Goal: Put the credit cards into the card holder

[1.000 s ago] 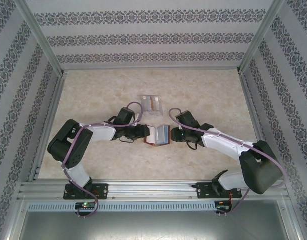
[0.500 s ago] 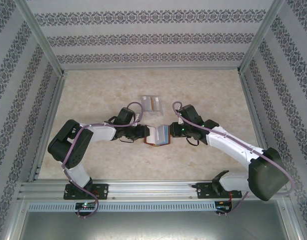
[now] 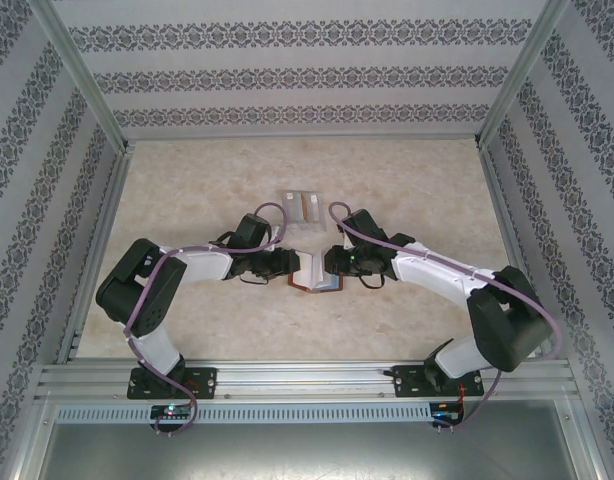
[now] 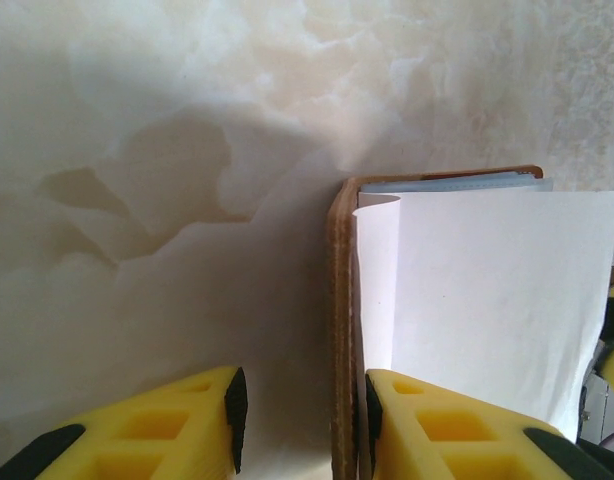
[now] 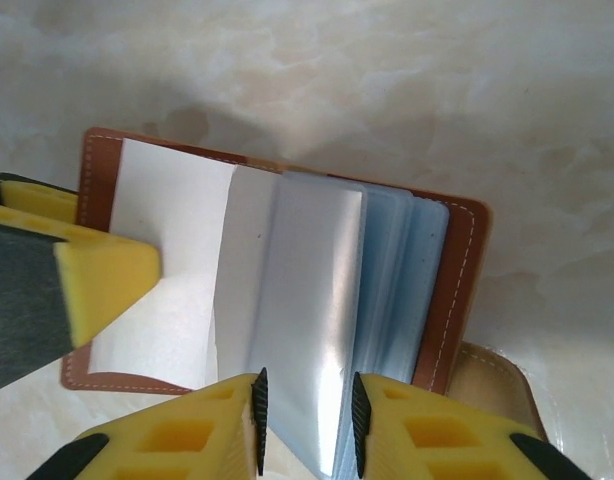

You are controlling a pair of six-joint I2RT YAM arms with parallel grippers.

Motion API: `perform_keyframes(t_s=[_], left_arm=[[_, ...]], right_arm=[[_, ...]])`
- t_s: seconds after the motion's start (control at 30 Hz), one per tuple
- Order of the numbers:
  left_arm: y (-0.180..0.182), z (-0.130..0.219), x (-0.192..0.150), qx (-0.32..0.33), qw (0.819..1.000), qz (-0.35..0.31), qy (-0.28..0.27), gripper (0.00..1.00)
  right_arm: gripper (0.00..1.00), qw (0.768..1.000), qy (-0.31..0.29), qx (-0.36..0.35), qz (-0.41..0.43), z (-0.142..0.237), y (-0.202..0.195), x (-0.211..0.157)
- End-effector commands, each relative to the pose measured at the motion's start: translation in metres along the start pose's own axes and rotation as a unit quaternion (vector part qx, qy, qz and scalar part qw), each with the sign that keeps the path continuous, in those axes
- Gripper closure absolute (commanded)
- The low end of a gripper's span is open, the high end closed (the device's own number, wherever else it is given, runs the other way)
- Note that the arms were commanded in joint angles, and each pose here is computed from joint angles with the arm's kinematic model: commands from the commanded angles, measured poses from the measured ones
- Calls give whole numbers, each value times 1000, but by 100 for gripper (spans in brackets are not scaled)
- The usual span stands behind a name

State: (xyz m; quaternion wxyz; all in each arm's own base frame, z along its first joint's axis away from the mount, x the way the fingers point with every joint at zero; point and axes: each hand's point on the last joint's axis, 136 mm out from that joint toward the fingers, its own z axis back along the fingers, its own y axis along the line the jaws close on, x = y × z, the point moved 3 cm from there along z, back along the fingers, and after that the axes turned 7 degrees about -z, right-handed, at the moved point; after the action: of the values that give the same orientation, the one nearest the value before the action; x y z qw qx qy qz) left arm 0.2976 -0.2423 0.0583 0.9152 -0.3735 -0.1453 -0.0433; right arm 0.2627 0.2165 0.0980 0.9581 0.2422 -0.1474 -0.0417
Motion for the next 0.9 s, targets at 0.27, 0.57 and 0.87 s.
perform_keyframes(t_s=[0.27,0.57,0.87], left_arm=[[-4,-2,1,-15,1000,-2,-3,64],[-1,-5,-3,-16,1000,4,4,65],[1,-6,-5,-19,1000,14,0,65]], right_arm=[[73,999,8,5,-42,-19,-6,-1],[64,998,-3,-13,-62,-15,-21,-3],[69,998,19,23,-64,-25,-12,-9]])
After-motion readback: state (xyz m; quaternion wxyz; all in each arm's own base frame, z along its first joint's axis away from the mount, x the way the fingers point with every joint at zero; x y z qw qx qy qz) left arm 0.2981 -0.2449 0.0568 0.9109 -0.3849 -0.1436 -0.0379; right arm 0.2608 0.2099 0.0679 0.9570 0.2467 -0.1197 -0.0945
